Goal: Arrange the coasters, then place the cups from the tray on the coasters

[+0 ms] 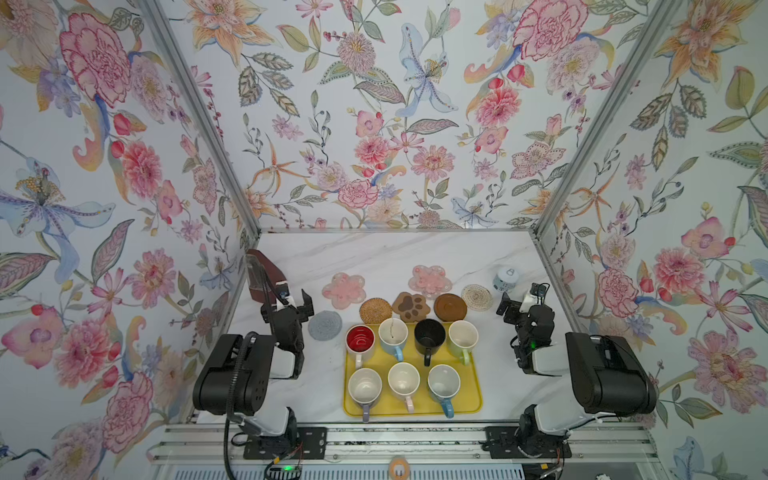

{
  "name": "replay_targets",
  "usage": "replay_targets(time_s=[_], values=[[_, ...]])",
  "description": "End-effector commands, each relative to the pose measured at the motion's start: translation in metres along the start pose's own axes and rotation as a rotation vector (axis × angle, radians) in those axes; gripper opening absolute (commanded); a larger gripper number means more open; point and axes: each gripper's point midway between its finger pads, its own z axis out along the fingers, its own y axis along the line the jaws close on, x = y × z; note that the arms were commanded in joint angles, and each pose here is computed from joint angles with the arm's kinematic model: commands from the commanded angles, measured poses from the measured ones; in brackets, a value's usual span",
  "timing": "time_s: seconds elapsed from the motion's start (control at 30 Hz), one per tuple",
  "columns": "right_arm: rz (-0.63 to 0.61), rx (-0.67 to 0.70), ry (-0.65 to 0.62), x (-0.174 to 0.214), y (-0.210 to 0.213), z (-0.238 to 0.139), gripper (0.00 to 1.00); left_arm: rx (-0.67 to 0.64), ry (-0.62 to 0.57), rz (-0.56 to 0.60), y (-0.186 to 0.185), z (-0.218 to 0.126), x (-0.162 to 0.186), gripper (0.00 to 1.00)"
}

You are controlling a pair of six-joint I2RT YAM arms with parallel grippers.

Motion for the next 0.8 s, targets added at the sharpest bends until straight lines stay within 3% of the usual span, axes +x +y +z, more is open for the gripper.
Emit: replay_targets(time_s=[0.0,0.77], values=[[0.015,-0.009,-0.019,-0.0092,0.0014,0.0022,0.99,0.019,-0.015,0.007,-0.0055,0.0024,-0.0041,0.99],[0.015,-0.011,-0.022,-0.0103,0.0020,0.0023,0.99,0.019,-0.012,0.003,-0.0048,0.0033,-0.0040,0.99]])
